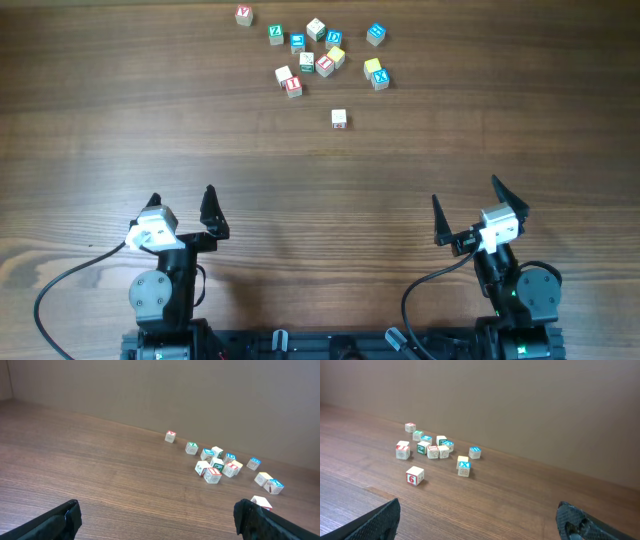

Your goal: Form a circle

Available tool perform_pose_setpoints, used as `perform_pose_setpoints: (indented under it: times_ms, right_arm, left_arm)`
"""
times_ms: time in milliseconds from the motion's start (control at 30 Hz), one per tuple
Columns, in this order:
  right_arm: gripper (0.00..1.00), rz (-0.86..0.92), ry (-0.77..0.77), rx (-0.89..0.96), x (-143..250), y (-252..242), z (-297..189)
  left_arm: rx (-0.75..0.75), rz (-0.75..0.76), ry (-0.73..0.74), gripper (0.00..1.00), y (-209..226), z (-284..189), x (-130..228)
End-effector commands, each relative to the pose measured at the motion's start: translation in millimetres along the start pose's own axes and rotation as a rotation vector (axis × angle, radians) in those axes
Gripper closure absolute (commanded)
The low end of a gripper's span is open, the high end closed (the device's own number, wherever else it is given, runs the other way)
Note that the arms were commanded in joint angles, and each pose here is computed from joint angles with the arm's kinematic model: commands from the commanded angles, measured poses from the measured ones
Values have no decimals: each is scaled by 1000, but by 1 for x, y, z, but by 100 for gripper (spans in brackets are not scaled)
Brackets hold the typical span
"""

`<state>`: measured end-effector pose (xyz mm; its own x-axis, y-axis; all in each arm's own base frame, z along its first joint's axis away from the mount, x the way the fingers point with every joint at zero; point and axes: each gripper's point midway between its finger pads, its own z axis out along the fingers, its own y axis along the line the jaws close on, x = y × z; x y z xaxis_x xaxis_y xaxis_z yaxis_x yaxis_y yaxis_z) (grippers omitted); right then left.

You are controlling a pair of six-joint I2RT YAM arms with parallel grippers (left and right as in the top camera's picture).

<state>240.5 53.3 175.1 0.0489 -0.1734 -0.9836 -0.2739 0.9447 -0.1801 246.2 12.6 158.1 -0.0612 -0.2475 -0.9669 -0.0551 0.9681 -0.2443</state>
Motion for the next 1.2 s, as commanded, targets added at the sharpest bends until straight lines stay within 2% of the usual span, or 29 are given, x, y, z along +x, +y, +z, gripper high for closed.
perform_pose_setpoints:
  times_ms: [0, 1167]
  right_arm:
    - [0, -5, -13, 2, -3, 0, 0]
    - [0, -6, -13, 2, -3, 0, 0]
  left_arm:
    - [-16, 16, 0, 0, 3, 0, 1]
    - [-2, 17, 4, 0, 0, 0, 2]
